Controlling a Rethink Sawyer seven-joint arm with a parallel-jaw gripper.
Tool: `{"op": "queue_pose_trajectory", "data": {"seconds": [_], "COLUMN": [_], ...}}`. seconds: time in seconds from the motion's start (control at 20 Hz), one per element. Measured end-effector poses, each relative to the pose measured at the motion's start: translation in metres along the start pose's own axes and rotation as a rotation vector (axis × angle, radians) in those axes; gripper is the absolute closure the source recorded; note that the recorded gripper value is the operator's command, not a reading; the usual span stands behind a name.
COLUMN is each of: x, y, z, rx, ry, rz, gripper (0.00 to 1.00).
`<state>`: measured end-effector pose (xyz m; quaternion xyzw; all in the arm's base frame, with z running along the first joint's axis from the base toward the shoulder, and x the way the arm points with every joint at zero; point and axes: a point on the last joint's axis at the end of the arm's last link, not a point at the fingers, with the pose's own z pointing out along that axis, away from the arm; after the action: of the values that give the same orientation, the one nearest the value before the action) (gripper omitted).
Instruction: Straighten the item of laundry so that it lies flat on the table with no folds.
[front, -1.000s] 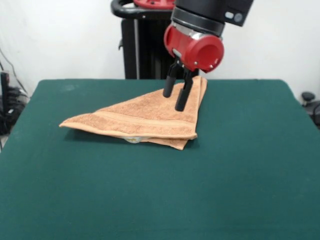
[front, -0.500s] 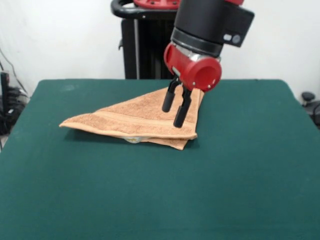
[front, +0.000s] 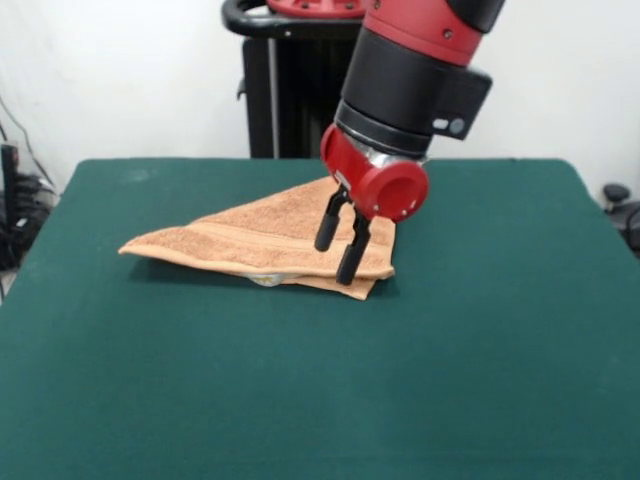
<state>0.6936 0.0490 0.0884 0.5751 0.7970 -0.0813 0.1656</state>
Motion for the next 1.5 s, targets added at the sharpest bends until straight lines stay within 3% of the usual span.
{"op": "queue_pose_trajectory", "data": {"seconds": [0.75, 1.5], "x": [0.037, 0.042], "y": [0.004, -0.020], "z": [0.006, 0.013], "rx": [-0.001, 0.043], "ry": [0.014, 0.022], "rz": [-0.012, -0.001], "gripper": [0.00, 0.00]}}
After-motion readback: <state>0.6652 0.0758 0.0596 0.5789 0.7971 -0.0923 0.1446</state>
